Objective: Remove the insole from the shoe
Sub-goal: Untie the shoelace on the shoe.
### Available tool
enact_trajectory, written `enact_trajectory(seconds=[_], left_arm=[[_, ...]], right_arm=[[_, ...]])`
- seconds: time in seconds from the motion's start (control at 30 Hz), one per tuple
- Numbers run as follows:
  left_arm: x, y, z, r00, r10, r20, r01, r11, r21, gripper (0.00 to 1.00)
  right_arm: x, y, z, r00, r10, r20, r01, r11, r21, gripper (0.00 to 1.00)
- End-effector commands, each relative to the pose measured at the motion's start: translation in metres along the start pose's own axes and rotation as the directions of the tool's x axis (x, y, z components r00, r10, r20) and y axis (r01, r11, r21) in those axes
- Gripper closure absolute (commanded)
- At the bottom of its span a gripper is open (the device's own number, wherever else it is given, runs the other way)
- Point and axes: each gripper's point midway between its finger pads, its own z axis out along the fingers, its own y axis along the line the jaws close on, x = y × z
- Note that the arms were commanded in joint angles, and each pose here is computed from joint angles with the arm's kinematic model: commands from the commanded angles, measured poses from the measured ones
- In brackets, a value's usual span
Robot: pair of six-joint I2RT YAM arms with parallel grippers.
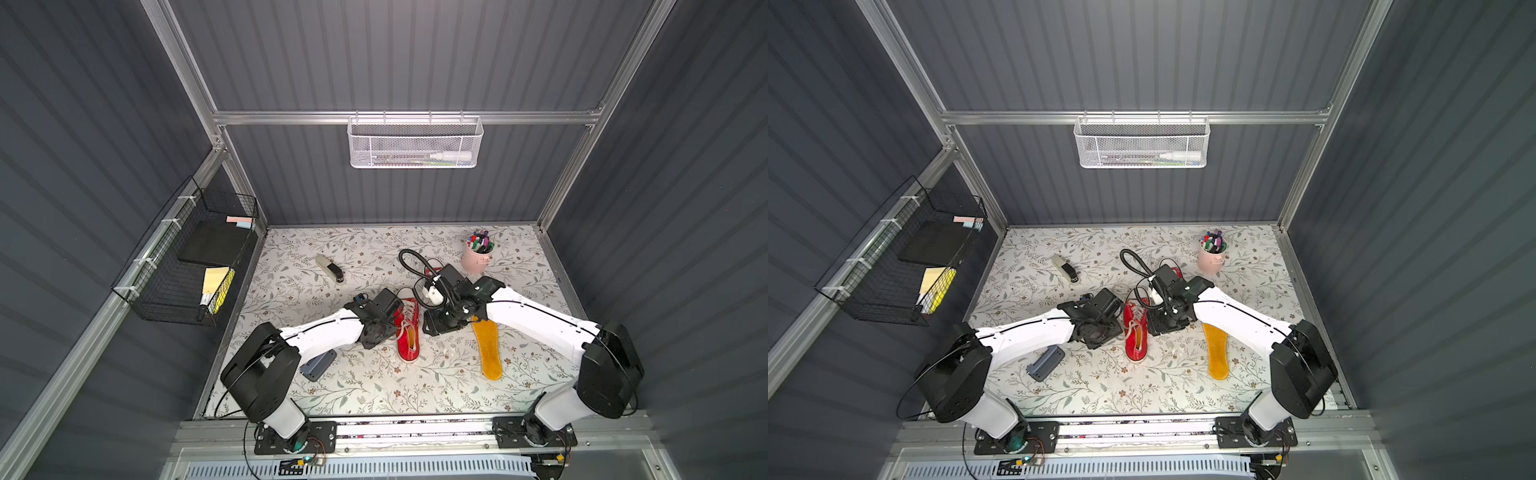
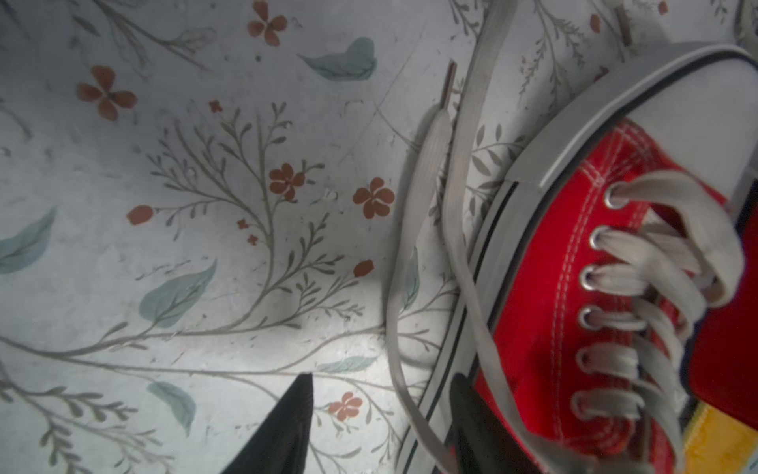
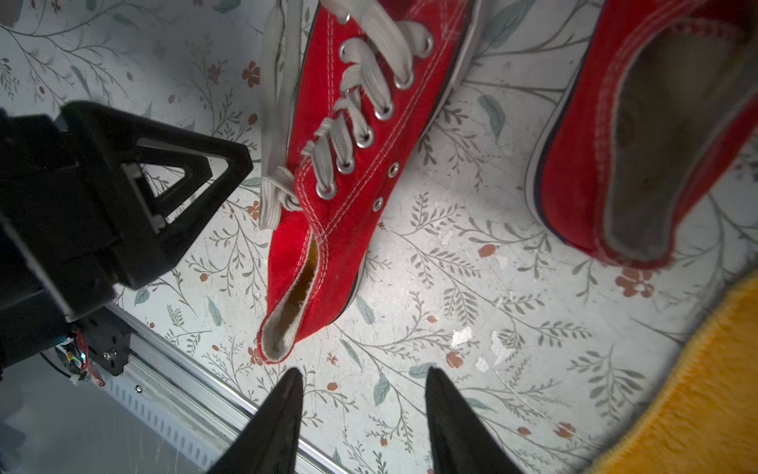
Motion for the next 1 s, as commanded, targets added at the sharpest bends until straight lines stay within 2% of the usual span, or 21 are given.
enact_trajectory(seconds=[0.0, 0.17, 0.37, 0.4, 0.53, 0.67, 0.77, 0.87, 0.97], left_arm=[[-0.002, 0.008, 0.007, 0.999, -0.035, -0.02, 0.034, 0.997, -0.072, 0.48], [0.0, 0.013, 0.024, 0.997, -0.055, -0.06, 0.047, 0.991, -0.127, 0.57], [0.006, 0.011, 0.042, 0.994, -0.037, -0.101, 0.021, 0.988, -0.15, 0.6], [0.006, 0.011, 0.044, 0.994, -0.038, -0.104, 0.021, 0.988, -0.155, 0.63], [0.005, 0.013, 0.045, 0.994, -0.027, -0.103, 0.008, 0.984, -0.179, 0.84], [-0.008, 0.011, 0.034, 0.999, 0.004, -0.049, -0.013, 0.983, -0.182, 1.0], [-0.022, 0.008, 0.02, 1.0, 0.026, 0.015, -0.023, 0.983, -0.18, 1.0], [-0.045, -0.002, -0.002, 0.991, 0.046, 0.123, -0.027, 0.988, -0.153, 1.0], [-0.058, -0.011, -0.03, 0.971, 0.114, 0.211, -0.087, 0.987, -0.132, 1.0]], right_arm=[[0.003, -0.007, -0.01, 1.0, 0.002, 0.016, -0.003, 0.999, 0.032, 0.49], [0.007, -0.014, -0.013, 1.0, 0.005, 0.031, -0.006, 0.998, 0.058, 0.5], [-0.002, -0.014, -0.021, 0.997, 0.01, 0.07, -0.014, 0.999, 0.053, 0.51], [-0.004, -0.014, -0.022, 0.997, 0.012, 0.077, -0.016, 0.999, 0.05, 0.52], [-0.008, -0.012, -0.027, 0.995, 0.013, 0.098, -0.017, 0.999, 0.04, 0.53], [-0.008, -0.014, -0.03, 0.994, 0.019, 0.107, -0.023, 0.999, 0.039, 0.53], [-0.01, -0.015, -0.032, 0.993, 0.022, 0.114, -0.026, 0.999, 0.035, 0.53], [-0.011, -0.017, -0.035, 0.992, 0.026, 0.122, -0.03, 0.999, 0.03, 0.54], [-0.011, -0.018, -0.038, 0.991, 0.027, 0.128, -0.03, 0.999, 0.028, 0.54]])
